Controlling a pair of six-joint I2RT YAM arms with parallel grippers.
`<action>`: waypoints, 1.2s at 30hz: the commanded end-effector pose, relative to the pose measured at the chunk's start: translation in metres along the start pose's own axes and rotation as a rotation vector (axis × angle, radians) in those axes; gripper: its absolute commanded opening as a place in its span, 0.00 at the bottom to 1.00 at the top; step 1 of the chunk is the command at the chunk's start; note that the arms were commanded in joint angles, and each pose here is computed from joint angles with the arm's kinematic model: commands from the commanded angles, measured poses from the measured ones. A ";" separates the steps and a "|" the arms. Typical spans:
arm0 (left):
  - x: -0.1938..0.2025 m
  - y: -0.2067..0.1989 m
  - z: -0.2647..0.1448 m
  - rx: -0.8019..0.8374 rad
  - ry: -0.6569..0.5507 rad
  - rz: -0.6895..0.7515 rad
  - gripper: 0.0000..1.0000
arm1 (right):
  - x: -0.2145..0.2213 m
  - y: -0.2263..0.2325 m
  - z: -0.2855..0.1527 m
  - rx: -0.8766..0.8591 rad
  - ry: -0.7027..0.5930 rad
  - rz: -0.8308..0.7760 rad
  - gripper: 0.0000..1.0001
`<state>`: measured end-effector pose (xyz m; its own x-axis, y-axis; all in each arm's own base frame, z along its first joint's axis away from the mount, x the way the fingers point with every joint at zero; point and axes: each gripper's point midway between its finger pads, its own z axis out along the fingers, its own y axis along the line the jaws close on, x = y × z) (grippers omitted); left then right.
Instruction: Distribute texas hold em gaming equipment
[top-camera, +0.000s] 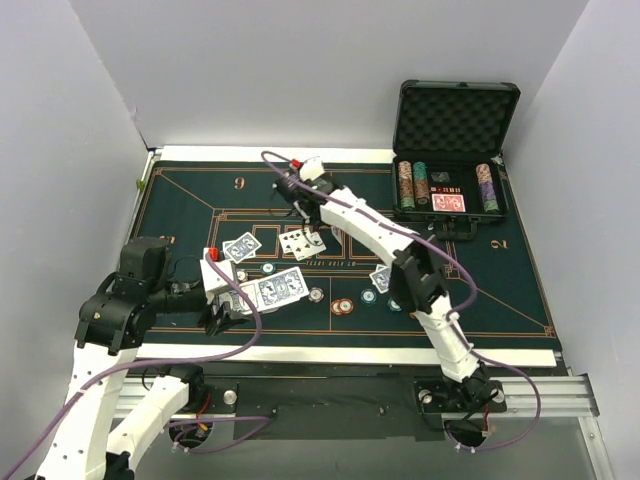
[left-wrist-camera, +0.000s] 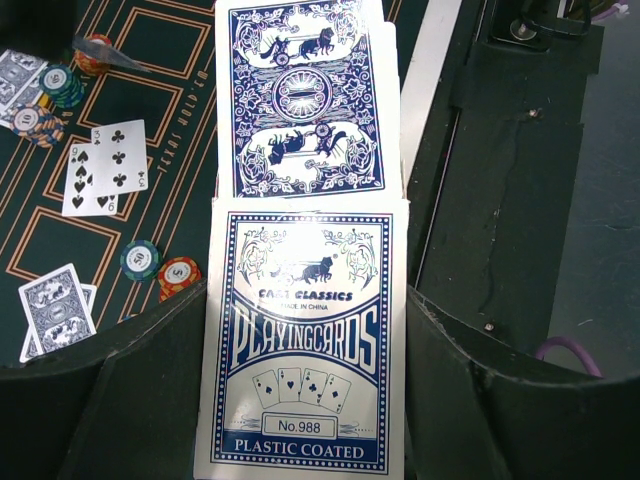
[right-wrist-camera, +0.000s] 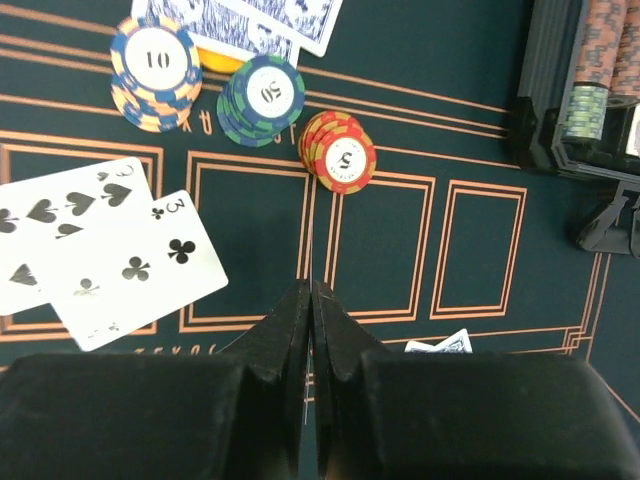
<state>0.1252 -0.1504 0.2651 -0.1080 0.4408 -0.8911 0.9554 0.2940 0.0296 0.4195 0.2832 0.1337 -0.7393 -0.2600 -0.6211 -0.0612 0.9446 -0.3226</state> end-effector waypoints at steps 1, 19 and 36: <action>-0.019 -0.001 -0.007 -0.003 -0.044 0.044 0.29 | 0.027 -0.020 0.015 0.226 0.062 -0.220 0.00; -0.017 0.002 -0.006 -0.004 -0.032 0.043 0.29 | 0.057 0.050 0.037 0.103 0.076 -0.192 0.00; -0.012 0.002 -0.005 -0.008 -0.023 0.040 0.29 | 0.068 0.088 0.038 -0.027 0.053 -0.020 0.00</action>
<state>0.1283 -0.1510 0.2645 -0.1174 0.4449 -0.8879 0.9558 0.2932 0.0205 0.3946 0.3261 0.0195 -0.7761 -0.3440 -0.5286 -0.1186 0.9028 -0.4134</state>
